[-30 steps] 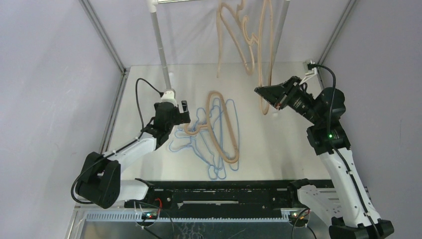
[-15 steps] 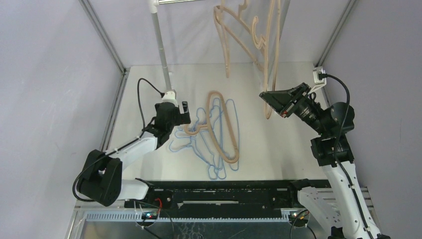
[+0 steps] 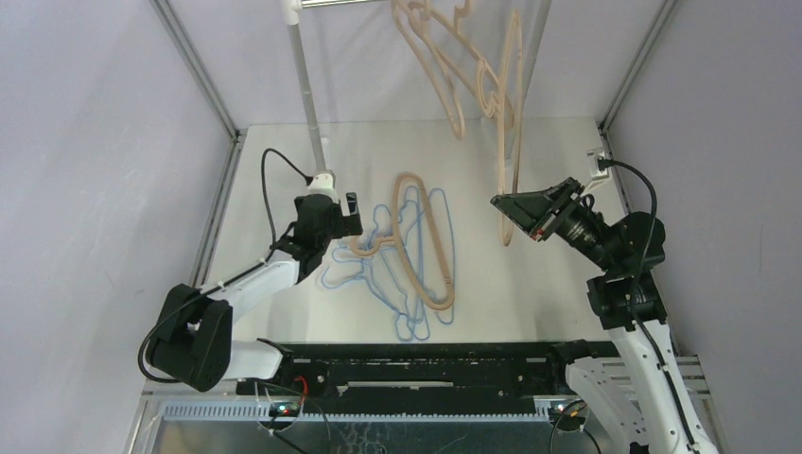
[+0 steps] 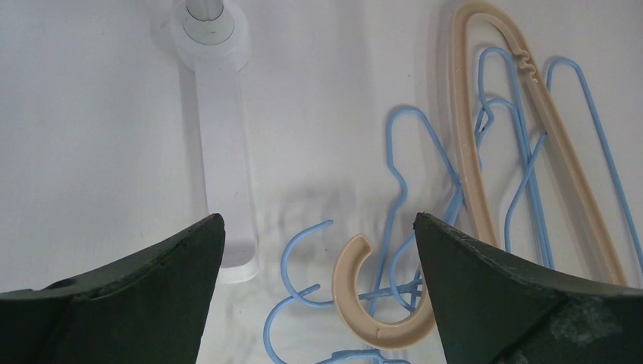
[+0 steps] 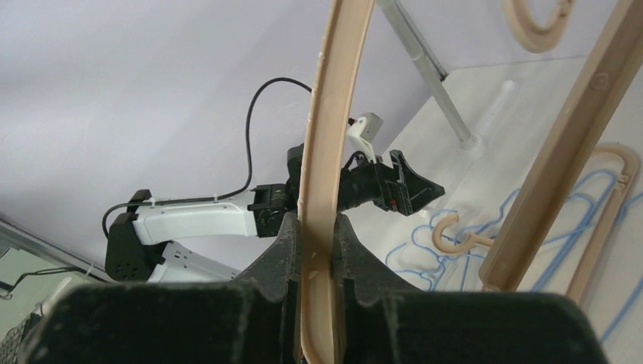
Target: Organize the hangers
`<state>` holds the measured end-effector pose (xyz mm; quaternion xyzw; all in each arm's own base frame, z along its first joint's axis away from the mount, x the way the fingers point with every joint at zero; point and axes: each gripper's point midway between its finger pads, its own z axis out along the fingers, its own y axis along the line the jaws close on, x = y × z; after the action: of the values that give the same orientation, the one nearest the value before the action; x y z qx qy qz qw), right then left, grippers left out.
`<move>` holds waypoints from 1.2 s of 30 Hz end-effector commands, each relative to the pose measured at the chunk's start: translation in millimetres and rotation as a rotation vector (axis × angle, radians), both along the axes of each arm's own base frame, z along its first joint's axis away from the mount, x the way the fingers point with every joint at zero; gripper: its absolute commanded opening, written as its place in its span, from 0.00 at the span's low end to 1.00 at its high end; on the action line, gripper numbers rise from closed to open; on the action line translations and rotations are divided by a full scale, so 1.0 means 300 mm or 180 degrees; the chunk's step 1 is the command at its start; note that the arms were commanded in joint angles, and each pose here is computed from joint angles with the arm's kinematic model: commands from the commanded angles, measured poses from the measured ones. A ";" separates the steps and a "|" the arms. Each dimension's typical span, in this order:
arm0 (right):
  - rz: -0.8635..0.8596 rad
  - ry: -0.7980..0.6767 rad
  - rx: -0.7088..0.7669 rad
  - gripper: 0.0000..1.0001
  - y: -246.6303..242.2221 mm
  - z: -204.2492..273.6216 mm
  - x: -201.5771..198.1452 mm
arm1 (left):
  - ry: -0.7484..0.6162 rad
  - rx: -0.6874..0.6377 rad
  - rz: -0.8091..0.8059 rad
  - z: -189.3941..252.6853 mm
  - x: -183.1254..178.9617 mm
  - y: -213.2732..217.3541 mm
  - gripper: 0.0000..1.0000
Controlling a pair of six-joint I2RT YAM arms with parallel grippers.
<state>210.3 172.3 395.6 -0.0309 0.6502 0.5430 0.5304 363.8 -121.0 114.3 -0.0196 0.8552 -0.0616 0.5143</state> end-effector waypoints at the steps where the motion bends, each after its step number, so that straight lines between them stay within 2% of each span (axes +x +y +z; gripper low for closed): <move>1: 0.0097 -0.0270 0.0051 0.05 0.003 0.079 -0.013 | -0.0147 -0.0023 0.0009 0.047 0.012 -0.006 0.99; 9: 0.0400 -0.0057 0.0291 0.04 -0.010 0.140 0.078 | -0.0176 0.0052 0.0078 0.057 0.008 0.018 1.00; 19: 0.0313 -0.0067 0.0481 0.04 -0.073 0.237 0.183 | -0.0177 0.0095 0.0101 0.059 0.009 0.026 1.00; 24: 0.0392 0.0226 0.0686 0.04 -0.103 0.256 0.320 | -0.0185 0.0116 0.0117 0.061 0.008 0.031 0.99; 30: 0.0691 0.0471 0.1052 0.02 -0.109 0.247 0.431 | -0.0213 0.0169 0.0165 0.071 0.007 0.047 0.99; 36: 0.0949 0.0425 0.1302 0.02 -0.117 0.294 0.482 | -0.0193 0.0197 0.0166 0.065 0.008 0.050 0.99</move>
<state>379.5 137.0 422.3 0.0952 0.6076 0.7021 0.3587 363.3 -107.1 117.2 -0.0265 0.8531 -0.0257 0.5205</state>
